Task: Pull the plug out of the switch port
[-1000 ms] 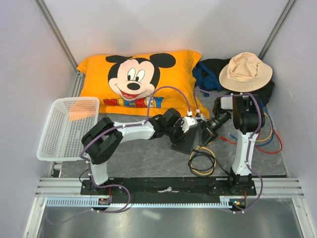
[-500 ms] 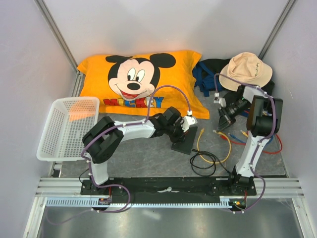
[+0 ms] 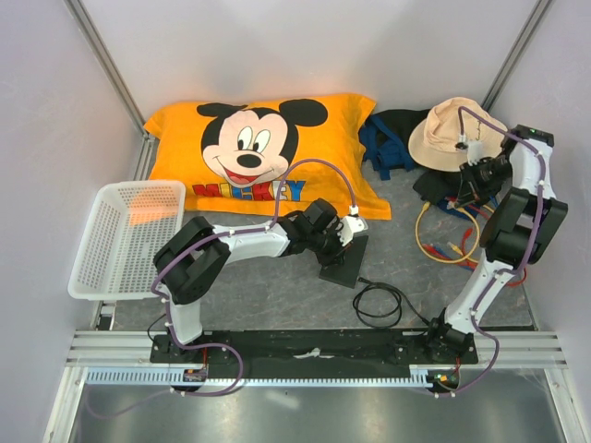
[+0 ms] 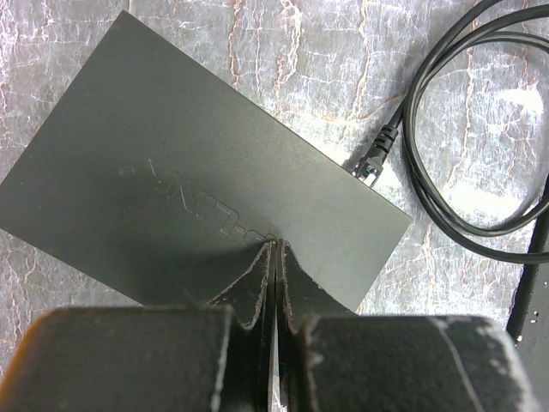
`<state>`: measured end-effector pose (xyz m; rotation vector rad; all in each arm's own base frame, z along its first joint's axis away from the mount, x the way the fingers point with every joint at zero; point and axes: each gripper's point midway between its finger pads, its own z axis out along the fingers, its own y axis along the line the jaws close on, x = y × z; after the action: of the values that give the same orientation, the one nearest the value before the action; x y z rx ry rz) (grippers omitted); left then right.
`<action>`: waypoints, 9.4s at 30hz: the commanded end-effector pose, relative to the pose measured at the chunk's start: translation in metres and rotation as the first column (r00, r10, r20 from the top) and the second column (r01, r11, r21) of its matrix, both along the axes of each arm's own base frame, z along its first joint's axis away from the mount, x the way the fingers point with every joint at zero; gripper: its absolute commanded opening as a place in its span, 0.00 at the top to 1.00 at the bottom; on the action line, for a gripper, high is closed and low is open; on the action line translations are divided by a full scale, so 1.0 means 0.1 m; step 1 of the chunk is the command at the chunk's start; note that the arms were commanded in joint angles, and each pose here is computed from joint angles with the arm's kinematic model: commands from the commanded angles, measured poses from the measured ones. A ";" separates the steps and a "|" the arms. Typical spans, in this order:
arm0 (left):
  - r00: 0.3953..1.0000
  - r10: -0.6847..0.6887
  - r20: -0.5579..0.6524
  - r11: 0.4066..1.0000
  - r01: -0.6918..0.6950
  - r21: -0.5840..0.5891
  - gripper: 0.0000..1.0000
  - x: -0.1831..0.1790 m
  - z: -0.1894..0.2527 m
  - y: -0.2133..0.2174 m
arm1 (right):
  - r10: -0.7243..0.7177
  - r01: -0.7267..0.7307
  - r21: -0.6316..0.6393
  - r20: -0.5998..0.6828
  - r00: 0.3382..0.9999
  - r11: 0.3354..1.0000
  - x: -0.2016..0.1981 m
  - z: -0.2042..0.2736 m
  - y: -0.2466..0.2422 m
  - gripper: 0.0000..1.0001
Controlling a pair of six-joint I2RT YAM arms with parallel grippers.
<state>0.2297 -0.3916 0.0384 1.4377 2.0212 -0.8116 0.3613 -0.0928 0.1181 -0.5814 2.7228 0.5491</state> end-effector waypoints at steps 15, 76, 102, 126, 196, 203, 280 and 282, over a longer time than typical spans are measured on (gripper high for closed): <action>0.999 0.006 -0.038 0.951 0.006 0.308 0.98 -0.21 -0.82 0.64 | 0.024 -0.070 0.395 0.120 0.992 0.916 -0.20 0.38 0.96 0.02; 1.000 -0.010 -0.004 0.939 0.011 0.343 0.98 -0.22 -0.79 0.63 | 0.315 0.094 0.521 -0.640 0.701 0.848 -1.72 -1.18 2.60 0.47; 0.942 0.330 -0.063 0.936 -0.318 0.154 0.81 0.14 0.20 0.59 | 0.519 -0.044 0.707 -0.473 0.712 0.706 -1.50 -0.79 3.02 0.23; 0.935 0.323 -0.148 0.925 -0.279 0.260 0.98 -0.25 -0.35 0.93 | 0.257 0.032 0.427 -0.600 0.758 0.904 -1.59 -1.35 2.65 0.09; 0.952 0.274 -0.134 0.932 -0.228 0.283 0.98 -0.16 -0.49 0.86 | 0.226 -0.021 0.285 -0.713 0.664 0.958 -1.90 -1.56 2.52 0.36; 0.951 0.275 -0.143 0.930 -0.225 0.290 0.98 -0.19 -0.53 0.87 | 0.230 0.007 0.307 -0.728 0.646 0.952 -1.92 -1.52 2.46 0.33; 0.762 0.514 -0.394 0.856 -0.486 0.176 0.98 0.07 0.24 0.73 | 0.469 0.015 0.645 -0.571 0.673 0.764 -1.85 -1.29 3.17 0.43; 0.753 0.519 -0.405 0.854 -0.481 0.200 0.98 0.06 0.09 0.71 | 0.426 0.025 0.592 -0.609 0.669 0.806 -1.85 -1.40 3.11 0.43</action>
<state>0.2348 -0.2918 0.0467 0.6145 2.7003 -0.7449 0.2121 0.2360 0.0299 -0.5862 2.6472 2.0706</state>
